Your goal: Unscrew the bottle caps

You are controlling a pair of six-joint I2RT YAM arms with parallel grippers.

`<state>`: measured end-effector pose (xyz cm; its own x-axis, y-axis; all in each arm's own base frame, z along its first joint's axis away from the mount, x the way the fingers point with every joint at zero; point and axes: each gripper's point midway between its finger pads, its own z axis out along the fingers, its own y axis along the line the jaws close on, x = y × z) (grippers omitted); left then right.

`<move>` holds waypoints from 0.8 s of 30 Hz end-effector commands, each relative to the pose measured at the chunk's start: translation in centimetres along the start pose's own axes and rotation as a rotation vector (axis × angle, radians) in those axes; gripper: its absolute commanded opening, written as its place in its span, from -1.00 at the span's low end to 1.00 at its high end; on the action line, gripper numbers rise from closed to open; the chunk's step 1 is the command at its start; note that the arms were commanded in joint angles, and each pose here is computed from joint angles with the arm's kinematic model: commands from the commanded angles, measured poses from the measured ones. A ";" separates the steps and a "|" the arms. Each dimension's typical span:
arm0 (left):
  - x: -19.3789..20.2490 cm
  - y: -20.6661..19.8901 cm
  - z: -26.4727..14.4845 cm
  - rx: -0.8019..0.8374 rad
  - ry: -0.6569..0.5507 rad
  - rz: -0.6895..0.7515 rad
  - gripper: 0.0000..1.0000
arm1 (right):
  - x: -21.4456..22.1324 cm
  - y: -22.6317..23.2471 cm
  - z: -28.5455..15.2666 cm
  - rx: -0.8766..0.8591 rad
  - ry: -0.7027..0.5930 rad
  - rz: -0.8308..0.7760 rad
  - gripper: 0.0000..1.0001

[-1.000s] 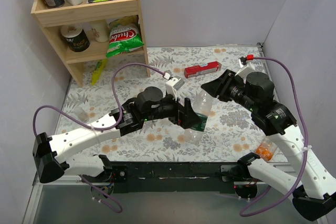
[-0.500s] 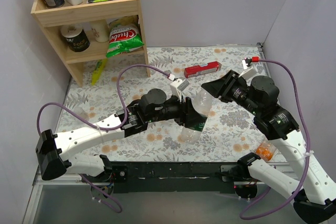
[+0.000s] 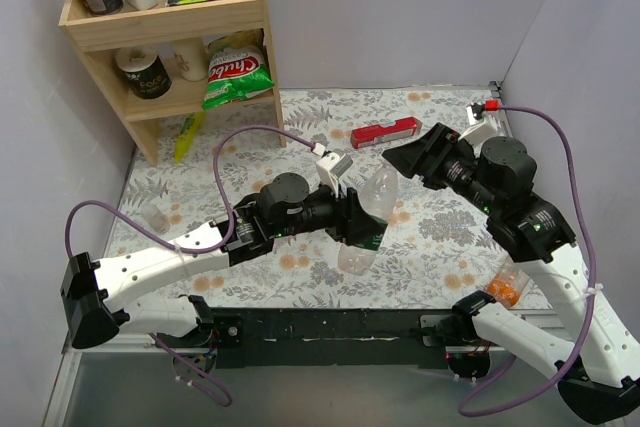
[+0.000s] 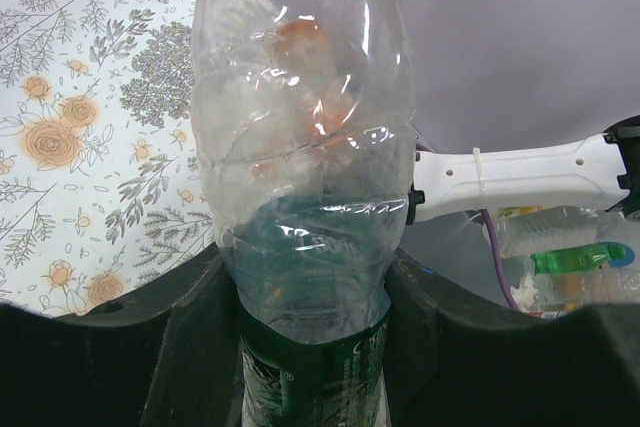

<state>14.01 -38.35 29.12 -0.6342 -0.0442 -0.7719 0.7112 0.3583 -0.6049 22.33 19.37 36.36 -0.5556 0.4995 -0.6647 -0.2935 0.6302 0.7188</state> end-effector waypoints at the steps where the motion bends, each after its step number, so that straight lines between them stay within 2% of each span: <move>1: -0.6 -0.4 -0.8 0.001 -0.020 0.031 -0.35 | -1.6 1.3 -0.5 -0.032 -0.050 -0.023 0.51; 6: -0.5 -0.3 -1.0 -0.003 -0.018 0.035 -0.38 | -1.3 2.2 0.0 -0.077 -0.017 -0.024 0.34; 10: -0.6 -0.2 -1.0 -0.010 -0.015 0.042 -0.38 | -0.7 2.7 0.4 -0.105 0.014 -0.024 0.04; 12: -0.6 -0.2 -1.1 -0.011 -0.014 0.045 -0.38 | -0.5 2.9 0.5 -0.121 0.031 -0.021 -0.03; 15: -0.6 -0.3 -1.2 -0.010 -0.015 0.048 -0.39 | -0.1 3.0 0.6 -0.132 0.045 -0.020 -0.58; 16: -0.6 -0.4 -1.4 -0.002 -0.013 0.050 -0.39 | -0.1 3.0 0.5 -0.135 0.041 -0.023 -0.91; 17: -0.5 -0.5 -1.5 0.008 -0.014 0.056 -0.39 | -0.2 3.0 0.6 -0.141 0.034 -0.024 -0.97; 20: -0.5 -1.5 -2.2 0.069 -0.015 0.088 -0.39 | 0.0 3.3 0.7 -0.188 0.028 -0.040 -0.97; 24: -0.6 -3.4 -4.0 0.246 -0.010 0.086 -0.39 | 1.3 5.0 0.5 -0.363 0.081 -0.096 -0.97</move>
<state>13.57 -36.99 28.95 -0.6049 -0.0136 -0.7962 0.7456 0.3413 -0.5723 22.02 21.72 36.43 -0.6056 0.4419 -0.6618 -0.3970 0.5530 0.7325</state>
